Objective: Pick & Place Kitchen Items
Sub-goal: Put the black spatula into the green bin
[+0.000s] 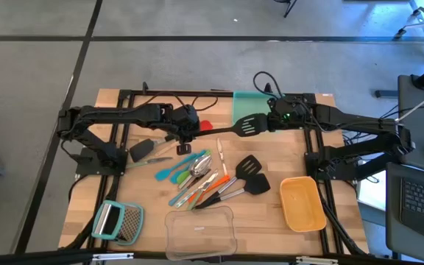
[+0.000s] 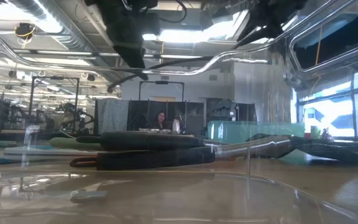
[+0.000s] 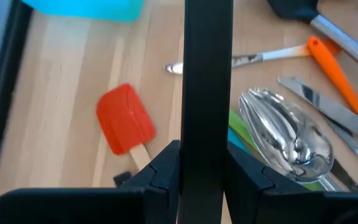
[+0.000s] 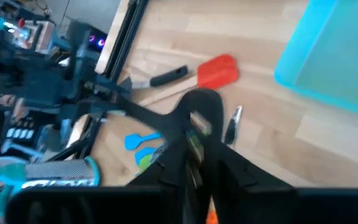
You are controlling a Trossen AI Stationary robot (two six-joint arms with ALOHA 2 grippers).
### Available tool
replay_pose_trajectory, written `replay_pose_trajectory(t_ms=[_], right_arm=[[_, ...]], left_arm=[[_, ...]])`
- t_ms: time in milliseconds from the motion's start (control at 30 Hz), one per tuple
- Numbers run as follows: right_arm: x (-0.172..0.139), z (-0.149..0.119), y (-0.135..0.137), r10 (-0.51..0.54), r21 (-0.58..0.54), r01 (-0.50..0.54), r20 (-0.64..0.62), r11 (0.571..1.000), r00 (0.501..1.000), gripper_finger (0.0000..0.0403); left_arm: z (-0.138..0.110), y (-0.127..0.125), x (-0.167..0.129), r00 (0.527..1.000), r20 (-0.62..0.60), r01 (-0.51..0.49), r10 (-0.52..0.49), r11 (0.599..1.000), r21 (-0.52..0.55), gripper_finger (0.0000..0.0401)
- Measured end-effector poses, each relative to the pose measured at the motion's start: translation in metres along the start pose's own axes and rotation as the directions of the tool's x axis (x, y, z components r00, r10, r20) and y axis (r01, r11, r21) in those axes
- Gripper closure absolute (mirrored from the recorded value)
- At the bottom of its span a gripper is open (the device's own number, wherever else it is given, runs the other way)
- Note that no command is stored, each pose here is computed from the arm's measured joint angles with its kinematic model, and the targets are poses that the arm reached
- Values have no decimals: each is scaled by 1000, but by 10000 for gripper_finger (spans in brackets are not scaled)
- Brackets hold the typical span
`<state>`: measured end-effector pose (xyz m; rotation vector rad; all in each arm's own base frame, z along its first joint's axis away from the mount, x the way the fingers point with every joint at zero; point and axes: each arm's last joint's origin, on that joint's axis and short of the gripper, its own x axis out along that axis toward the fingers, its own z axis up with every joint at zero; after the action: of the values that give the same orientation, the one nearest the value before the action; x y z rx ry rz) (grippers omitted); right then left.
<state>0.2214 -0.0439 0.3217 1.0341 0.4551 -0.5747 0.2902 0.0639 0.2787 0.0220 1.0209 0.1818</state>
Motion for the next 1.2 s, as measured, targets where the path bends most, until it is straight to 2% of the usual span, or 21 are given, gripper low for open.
replay_pose_trajectory(t_ms=[300, 567, 867, 1033, 1200], right_arm=[[-20, 4, -5, -18, -34, 21, 89, 999, 996, 273], [-46, 7, -9, 9, -66, 3, 175, 998, 985, 240], [-72, 7, -12, 83, -113, -60, 207, 992, 975, 238], [-85, 3, -13, 175, -212, -144, 132, 967, 976, 238], [-94, 0, -15, 244, -288, -215, 69, 933, 967, 238]], left_arm=[[13, 13, -18, 1000, -1, -19, 19, 1000, 23, 319], [24, 23, 3, 993, -116, 10, -4, 999, 49, 319], [80, 42, 26, 989, -148, -6, 19, 996, 84, 319], [108, 64, 45, 976, -214, -29, 49, 995, 93, 319], [126, 88, 67, 973, -223, -52, 58, 998, 34, 319]])
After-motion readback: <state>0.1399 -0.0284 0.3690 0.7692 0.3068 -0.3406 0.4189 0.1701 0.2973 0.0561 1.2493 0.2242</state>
